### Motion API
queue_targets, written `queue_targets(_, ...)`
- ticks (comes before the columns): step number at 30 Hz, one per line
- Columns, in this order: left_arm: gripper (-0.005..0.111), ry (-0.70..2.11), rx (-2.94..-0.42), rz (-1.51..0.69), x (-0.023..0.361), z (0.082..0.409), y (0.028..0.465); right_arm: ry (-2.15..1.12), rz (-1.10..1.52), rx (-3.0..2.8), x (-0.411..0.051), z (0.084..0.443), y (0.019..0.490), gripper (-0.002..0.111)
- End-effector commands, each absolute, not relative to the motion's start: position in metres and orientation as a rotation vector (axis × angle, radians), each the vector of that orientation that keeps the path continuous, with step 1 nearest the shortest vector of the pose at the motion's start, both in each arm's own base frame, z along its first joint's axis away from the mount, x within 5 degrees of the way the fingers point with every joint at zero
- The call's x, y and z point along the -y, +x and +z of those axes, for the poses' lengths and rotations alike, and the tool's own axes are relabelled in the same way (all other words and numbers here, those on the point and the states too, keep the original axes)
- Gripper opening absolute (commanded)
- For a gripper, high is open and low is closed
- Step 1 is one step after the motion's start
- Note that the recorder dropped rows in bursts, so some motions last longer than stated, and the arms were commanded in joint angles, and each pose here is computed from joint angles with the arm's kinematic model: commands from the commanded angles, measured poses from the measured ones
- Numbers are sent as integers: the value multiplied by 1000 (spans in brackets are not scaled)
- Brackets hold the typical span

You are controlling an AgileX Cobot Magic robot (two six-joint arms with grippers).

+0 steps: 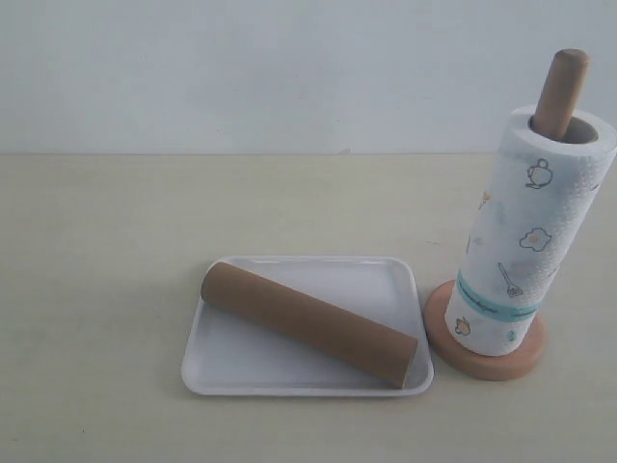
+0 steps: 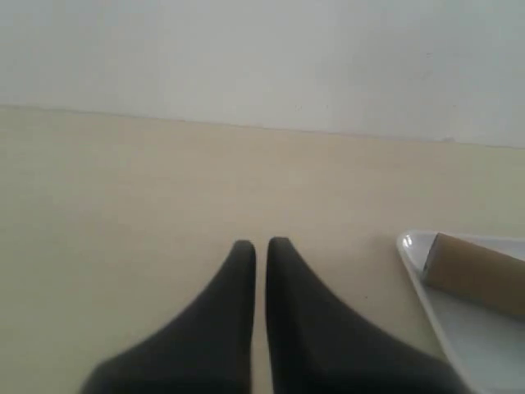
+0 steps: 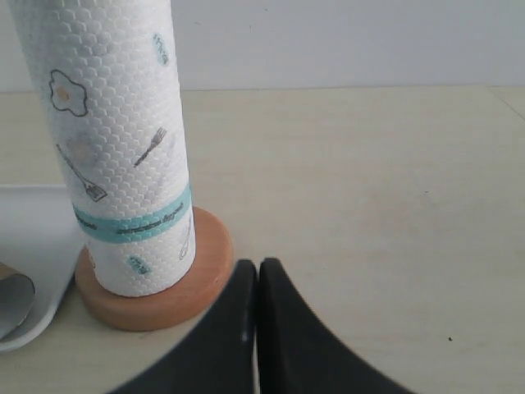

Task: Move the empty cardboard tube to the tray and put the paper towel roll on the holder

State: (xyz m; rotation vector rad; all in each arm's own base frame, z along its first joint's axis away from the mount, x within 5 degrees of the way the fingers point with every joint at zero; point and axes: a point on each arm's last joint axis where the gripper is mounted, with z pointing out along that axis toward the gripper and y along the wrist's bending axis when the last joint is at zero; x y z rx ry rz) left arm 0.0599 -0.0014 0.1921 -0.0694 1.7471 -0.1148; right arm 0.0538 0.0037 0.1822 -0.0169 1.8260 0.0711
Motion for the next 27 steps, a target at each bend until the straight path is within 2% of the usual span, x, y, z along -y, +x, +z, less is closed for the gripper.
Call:
queue_targets(1,5,-100,-1751,-137,1,191,59,-11,68,-1818,-3,183,54,0)
queue_targets(11,5,-91,-1782,-89,-1,186,54,-11,68,-1818,-3,183,54,0)
queue_targets(15,5,46,-1783,22,-1,186,54,-11,68,-1818,-3,183,54,0)
queue_targets(17,5,-2,-1786,-50,1,186,54,-11,68,-1818,-3,183,54,0)
queue_targets(19,5,-115,-1784,-217,6,186,54,-11,68,-1818,-3,183,54,0)
queue_targets(24,5,-46,-1781,-134,4,186,54,-11,68,-1818,-3,183,54,0)
queue_targets(27,5,-227,-1775,-301,5,186,54,-11,68,-1818,-3,183,54,0)
